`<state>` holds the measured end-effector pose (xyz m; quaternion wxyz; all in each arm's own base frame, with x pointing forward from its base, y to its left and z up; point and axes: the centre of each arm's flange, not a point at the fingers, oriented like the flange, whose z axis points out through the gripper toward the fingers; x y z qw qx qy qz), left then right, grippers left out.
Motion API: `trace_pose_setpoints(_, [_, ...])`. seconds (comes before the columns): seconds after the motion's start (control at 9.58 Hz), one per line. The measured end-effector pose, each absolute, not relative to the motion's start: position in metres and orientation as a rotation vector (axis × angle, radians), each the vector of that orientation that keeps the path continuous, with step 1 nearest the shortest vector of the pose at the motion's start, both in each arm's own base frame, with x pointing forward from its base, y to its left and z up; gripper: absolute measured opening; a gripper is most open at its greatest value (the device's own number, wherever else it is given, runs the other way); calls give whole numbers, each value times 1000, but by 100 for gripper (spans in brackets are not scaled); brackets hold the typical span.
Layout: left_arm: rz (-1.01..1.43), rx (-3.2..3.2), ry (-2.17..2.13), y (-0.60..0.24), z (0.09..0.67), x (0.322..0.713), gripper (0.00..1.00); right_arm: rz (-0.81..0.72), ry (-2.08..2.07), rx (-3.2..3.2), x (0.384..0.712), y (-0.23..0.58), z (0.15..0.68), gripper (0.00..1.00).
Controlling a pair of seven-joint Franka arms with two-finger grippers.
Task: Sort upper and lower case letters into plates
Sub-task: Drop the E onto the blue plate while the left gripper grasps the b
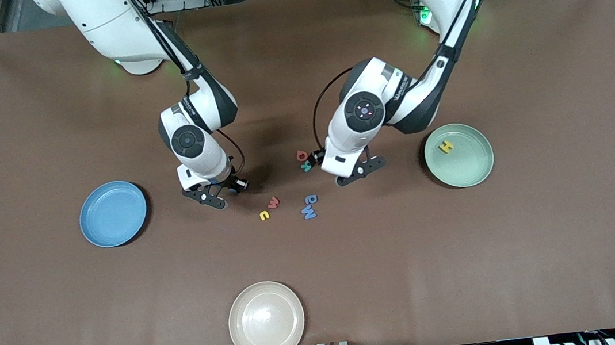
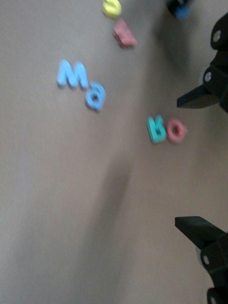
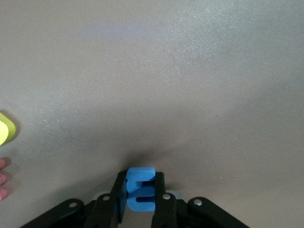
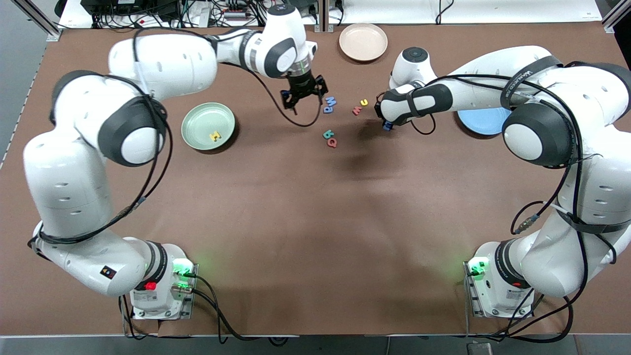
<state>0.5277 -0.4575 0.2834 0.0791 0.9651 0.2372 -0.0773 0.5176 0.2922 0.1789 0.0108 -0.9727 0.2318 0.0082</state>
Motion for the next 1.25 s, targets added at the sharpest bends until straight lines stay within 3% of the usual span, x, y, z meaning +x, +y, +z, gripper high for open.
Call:
trace_pose_setpoints(0.31, [-126, 2797, 836, -491, 225, 518, 100, 4, 592, -3048, 551, 251, 210, 27])
trace_pose_setpoints(0.63, [-96, 2842, 892, -514, 189, 497, 99, 69, 447, -3117, 607, 110, 256, 27])
trace_pose_setpoints(1.04, [-105, 2935, 894, -519, 178, 481, 93, 154, 322, -3223, 610, -35, 251, 28])
trace_pose_setpoints(1.25, [-110, 2952, 896, -518, 166, 478, 86, 174, 303, -3227, 608, -38, 244, 54])
